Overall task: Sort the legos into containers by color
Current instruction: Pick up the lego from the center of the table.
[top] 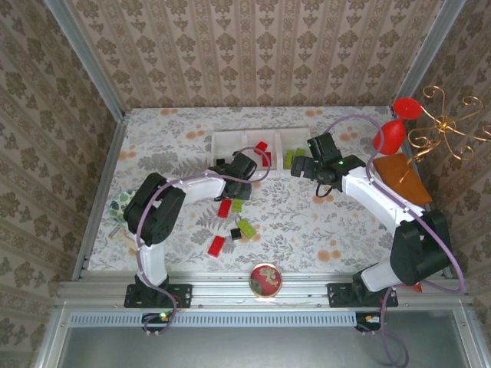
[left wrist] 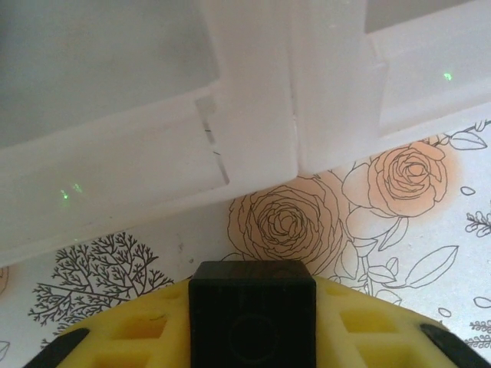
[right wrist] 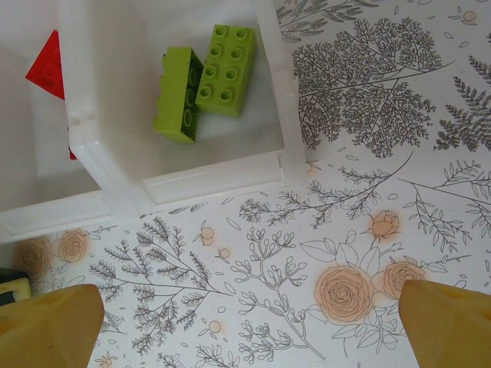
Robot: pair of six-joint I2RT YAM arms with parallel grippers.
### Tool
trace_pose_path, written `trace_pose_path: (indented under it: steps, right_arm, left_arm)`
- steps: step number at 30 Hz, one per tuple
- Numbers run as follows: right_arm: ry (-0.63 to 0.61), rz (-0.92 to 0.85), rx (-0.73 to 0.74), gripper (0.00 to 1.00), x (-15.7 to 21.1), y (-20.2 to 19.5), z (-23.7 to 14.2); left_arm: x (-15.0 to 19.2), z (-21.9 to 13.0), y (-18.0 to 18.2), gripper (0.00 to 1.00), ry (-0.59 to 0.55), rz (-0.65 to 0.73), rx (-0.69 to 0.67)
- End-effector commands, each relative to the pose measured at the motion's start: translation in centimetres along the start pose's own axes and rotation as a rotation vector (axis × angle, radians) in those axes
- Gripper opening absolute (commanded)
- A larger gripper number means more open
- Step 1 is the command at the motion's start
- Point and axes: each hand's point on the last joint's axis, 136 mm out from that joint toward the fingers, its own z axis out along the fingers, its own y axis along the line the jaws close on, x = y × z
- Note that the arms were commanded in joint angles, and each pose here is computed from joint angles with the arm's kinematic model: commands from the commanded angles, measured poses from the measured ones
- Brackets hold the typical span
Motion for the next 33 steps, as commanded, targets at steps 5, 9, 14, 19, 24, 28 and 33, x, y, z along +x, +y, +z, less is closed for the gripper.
trace_pose_path:
  steps: [5,9,14,19,24,28,33]
  right_arm:
    - [-0.018,0.011,0.005,1.0,0.0,-0.1,-0.6]
    - [-0.022,0.012,0.003,1.0,-0.2,0.0,-0.7]
    - [-0.026,0.009,-0.001,1.0,-0.3,0.2,-0.9]
    - [-0.029,0.006,-0.005,1.0,-0.5,0.4,-1.0]
    - [-0.034,0.005,-0.01,1.0,-0.7,0.6,-1.2]
    - [-0.034,0.004,-0.012,1.0,-0.8,0.7,-1.2]
    - [-0.033,-0.004,-0.016,1.0,-0.7,1.0,-1.2]
  left_arm:
    - [-0.6,-0.5,0.2,0.24,-0.013,-0.002,-0.01]
    - [-0.9,-1.2,0.2,0.2,-0.035,-0.007,-0.006]
    - [-1.5,-2.3,0.1,0.16,-0.064,-0.012,0.005]
    - [-2.1,-3.6,0.0,0.14,-0.098,-0.02,0.016]
    - [-2.4,-4.8,0.0,0.13,-0.121,-0.028,0.029]
    - [-2.7,-5.6,0.2,0.12,-0.141,-0.034,0.031]
    - [-3.2,-6.9,0.5,0.12,-0.172,-0.039,0.029]
